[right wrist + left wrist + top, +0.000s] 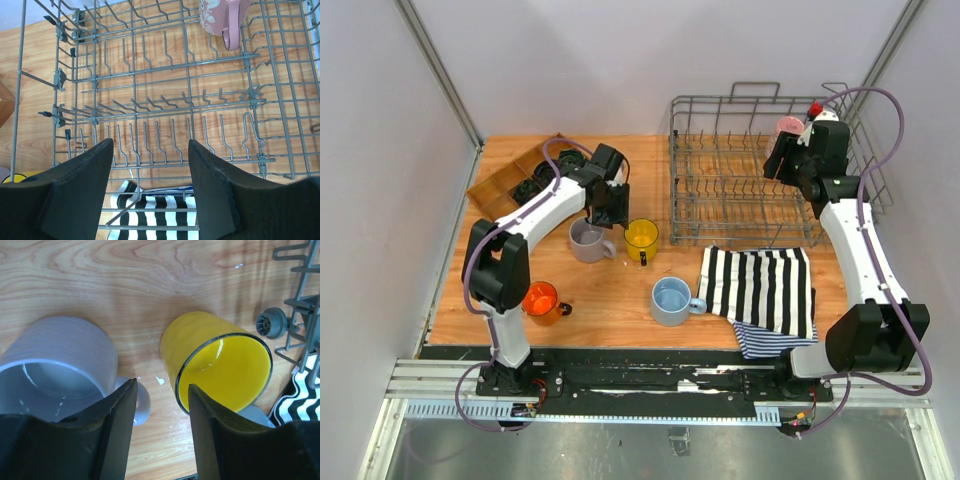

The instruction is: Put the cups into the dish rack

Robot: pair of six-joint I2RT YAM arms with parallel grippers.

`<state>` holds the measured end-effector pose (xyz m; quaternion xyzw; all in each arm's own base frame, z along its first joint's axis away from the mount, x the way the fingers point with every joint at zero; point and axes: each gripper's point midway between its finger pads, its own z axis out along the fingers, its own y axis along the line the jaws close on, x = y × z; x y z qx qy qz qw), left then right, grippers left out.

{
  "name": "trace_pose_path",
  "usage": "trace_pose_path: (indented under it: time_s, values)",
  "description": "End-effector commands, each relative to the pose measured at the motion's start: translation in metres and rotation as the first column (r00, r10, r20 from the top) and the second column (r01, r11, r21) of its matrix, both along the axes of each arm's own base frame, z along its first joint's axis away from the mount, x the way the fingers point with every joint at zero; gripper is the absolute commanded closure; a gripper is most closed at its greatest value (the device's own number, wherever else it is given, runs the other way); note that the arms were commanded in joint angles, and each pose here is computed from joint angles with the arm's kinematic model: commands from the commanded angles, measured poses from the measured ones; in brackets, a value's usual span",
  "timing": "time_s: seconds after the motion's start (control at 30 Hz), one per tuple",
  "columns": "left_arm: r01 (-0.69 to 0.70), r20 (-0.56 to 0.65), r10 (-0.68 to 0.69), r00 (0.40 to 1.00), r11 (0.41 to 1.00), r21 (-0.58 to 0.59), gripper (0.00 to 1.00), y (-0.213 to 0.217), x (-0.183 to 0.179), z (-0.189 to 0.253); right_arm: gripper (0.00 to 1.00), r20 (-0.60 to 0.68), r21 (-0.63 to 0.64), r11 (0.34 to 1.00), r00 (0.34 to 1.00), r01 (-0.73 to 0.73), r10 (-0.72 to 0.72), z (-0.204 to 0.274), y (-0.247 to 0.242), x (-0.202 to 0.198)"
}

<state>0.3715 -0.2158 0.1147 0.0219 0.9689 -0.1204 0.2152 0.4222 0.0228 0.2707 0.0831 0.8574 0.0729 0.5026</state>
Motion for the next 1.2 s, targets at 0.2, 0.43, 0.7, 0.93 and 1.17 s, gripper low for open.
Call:
trace_pose_path:
  time_s: [0.2,0.43,0.7,0.93,1.17]
  values:
    - [0.019,-0.023,-0.019,1.000,1.000,0.019,0.50,-0.014,0.010,-0.016,0.37,0.025,0.012,1.000,0.999,-0.027,0.027,0.009,0.008,-0.005]
    - [0.028,-0.055,-0.027,0.998,0.999,0.034,0.50,-0.020,0.012,-0.031,0.37,0.023,0.004,0.999,0.999,-0.037,0.037,0.008,0.009,-0.006]
    - [0.048,-0.083,-0.044,0.996,0.998,0.047,0.56,-0.030,0.009,-0.042,0.37,0.022,-0.017,0.999,0.999,-0.031,0.031,0.009,0.005,-0.005]
    - [0.041,-0.072,-0.036,0.997,0.997,0.063,0.99,-0.027,0.011,-0.040,0.37,0.015,-0.018,0.999,0.999,-0.042,0.042,0.009,0.007,-0.004]
    - [-0.034,0.011,0.034,0.999,0.999,-0.032,0.99,-0.011,0.033,0.012,0.37,-0.012,0.013,0.995,0.995,-0.101,0.101,0.018,0.018,-0.004]
